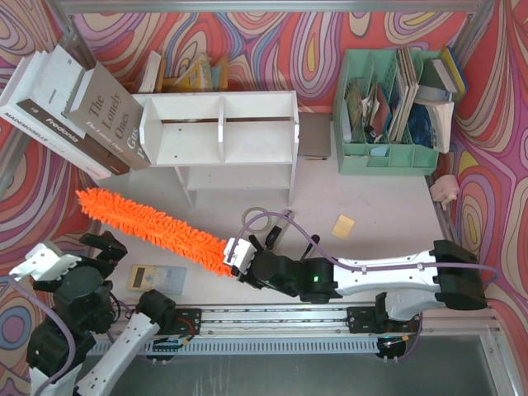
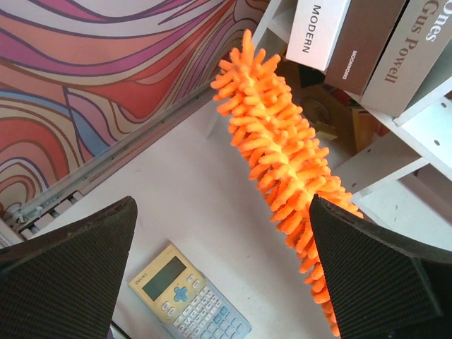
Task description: Dust the bookshelf with a duster
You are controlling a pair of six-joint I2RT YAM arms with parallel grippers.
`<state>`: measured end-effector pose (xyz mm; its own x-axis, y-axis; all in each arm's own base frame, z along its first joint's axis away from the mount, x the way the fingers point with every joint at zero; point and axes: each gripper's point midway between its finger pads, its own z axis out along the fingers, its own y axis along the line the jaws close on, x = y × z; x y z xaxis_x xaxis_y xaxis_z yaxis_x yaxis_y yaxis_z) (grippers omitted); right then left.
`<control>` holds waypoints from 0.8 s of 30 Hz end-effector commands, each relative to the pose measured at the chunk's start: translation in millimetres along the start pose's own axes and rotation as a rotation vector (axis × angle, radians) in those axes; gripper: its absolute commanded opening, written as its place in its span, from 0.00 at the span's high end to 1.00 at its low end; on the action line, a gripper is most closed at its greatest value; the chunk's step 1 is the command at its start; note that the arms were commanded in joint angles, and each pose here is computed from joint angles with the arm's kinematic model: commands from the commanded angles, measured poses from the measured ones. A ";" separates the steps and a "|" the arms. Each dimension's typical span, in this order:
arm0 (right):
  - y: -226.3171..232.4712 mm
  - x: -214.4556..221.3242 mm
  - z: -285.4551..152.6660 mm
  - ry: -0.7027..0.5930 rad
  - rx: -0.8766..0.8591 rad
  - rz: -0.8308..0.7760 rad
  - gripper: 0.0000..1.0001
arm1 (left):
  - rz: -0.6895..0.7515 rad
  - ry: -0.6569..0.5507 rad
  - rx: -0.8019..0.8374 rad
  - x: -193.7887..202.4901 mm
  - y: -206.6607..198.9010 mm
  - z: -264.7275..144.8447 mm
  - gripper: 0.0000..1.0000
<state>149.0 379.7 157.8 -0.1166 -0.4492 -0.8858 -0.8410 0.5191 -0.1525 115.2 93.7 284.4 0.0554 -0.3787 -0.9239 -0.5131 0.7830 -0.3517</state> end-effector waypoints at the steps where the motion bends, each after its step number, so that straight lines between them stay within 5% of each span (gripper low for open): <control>1: -12.9 -62.2 -11.6 -0.145 0.023 -0.176 1.00 | -0.040 -0.015 0.020 0.3 5.5 -3.5 0.02; 14: -72.2 -150.5 -3.6 -0.282 0.244 -0.525 1.00 | -0.111 -0.042 0.051 -0.9 13.6 -8.9 0.02; 24: -122.9 -163.9 7.6 -0.278 0.420 -0.545 1.00 | -0.105 -0.034 0.052 1.1 12.4 -8.5 0.02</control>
<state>252.3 402.0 275.6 0.4264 -0.5877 -0.6876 -0.5772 0.4085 -0.7071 99.3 102.0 283.5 0.1470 -0.4442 -0.8838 -0.4624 0.7590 -0.4583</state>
